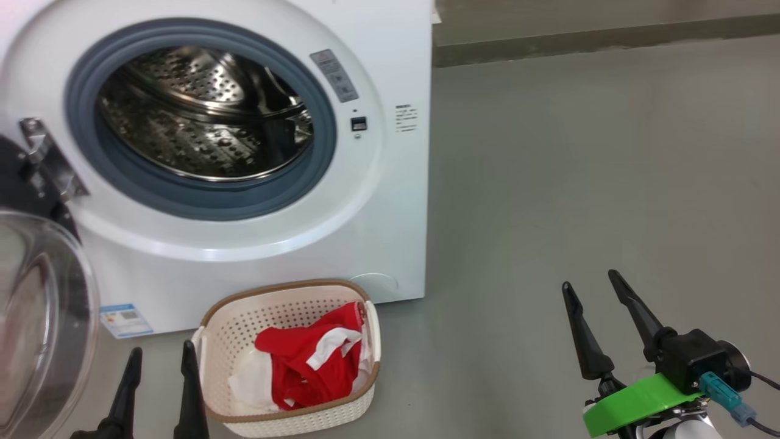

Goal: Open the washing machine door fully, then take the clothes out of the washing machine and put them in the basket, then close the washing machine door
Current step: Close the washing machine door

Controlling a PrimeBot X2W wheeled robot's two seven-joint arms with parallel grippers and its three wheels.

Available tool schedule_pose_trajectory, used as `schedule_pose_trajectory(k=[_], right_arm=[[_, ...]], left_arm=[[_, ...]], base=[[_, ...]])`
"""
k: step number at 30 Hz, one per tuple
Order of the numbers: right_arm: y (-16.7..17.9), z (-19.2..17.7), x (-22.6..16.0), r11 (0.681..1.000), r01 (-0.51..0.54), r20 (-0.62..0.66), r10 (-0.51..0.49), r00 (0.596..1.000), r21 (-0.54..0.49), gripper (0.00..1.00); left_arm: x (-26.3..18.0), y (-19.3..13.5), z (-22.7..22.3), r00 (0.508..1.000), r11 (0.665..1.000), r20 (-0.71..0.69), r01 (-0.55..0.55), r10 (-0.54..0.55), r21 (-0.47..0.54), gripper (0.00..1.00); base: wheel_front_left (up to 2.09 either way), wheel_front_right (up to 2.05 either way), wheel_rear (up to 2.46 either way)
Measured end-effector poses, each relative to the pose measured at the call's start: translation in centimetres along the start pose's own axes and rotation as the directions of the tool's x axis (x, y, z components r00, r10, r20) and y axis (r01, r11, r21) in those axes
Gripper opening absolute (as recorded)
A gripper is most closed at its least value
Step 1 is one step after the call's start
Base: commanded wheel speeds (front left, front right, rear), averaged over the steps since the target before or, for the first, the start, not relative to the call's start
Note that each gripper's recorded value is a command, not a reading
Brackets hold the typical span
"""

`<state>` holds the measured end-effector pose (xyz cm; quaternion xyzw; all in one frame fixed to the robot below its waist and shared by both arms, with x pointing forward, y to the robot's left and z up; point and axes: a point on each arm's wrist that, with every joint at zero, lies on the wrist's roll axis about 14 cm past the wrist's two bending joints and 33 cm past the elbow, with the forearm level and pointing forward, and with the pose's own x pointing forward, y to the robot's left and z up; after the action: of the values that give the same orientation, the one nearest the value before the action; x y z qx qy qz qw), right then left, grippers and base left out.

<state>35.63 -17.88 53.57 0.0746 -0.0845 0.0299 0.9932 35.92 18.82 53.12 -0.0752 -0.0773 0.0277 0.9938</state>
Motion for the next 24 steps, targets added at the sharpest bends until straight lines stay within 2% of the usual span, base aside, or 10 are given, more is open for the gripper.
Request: schedule_pose_trajectory(k=[13, 24], right_arm=[[4.9, -1.0, 2.3, 0.989, -0.146, -0.021, 0.147, 0.989, 0.030, 1.00], [10.3, -2.0, 3.9, 0.953, -0.292, -0.038, 0.296, 0.955, 0.075, 1.00]], left_arm=[[-2.3, 4.5, 2.2, 0.986, 0.988, 0.062, -0.156, 0.155, 0.018, 1.00], [-6.1, 9.0, 3.5, 0.949, 0.950, 0.086, -0.308, 0.303, 0.050, 1.00]], base=[[0.00, 0.00, 0.00], [0.00, 0.00, 0.00]])
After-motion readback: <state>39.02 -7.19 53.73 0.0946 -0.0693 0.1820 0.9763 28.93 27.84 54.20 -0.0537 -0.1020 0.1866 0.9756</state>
